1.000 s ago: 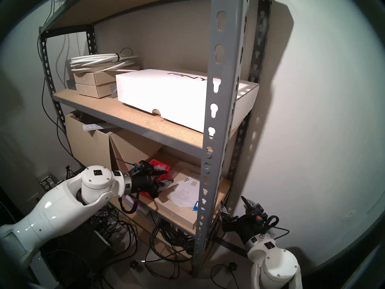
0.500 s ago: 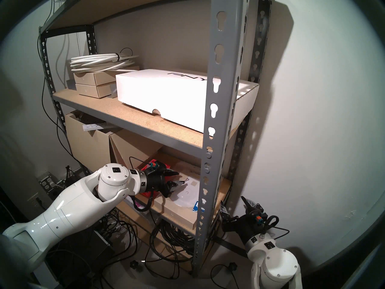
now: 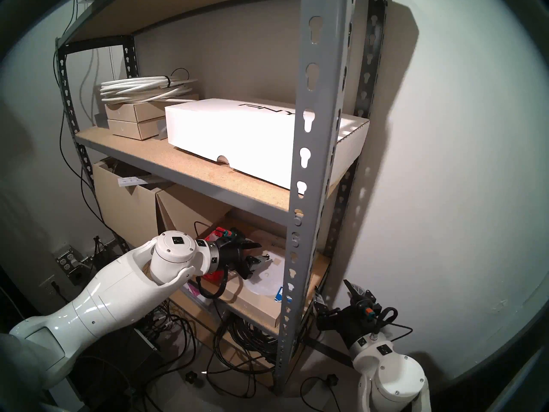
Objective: Organize the rack shelf by putting things into a case
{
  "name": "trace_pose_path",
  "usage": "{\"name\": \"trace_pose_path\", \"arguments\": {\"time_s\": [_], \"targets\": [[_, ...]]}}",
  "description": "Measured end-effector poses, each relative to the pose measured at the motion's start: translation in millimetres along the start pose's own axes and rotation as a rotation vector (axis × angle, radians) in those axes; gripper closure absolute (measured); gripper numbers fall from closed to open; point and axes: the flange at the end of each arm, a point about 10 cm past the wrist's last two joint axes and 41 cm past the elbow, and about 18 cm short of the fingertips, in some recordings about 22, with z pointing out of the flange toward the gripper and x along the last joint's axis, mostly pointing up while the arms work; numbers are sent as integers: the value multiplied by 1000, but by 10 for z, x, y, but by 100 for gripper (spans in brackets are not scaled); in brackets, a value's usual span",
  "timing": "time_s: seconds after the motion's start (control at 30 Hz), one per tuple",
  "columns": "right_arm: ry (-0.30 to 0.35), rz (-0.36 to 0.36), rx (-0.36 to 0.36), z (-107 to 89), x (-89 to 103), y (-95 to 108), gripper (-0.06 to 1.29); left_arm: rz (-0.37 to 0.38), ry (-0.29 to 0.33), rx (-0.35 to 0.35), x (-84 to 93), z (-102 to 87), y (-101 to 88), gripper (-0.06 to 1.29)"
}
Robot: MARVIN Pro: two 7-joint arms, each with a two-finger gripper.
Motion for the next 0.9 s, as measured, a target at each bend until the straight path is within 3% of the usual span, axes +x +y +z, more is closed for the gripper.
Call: {"name": "trace_pose_path", "arguments": {"time_s": [0.3, 0.4, 0.67, 0.9], "targets": [[0, 0, 0, 0, 0, 0, 1, 17, -9, 3, 16, 64, 38, 61], [0, 0, 0, 0, 0, 0, 1, 21, -24, 5, 7, 75, 48, 71], [0, 0, 0, 0, 0, 0, 1, 22, -59, 20, -25, 77, 38, 71], [0, 0, 0, -1, -1, 1, 1, 17, -73, 21, -67, 83, 20, 61]]}}
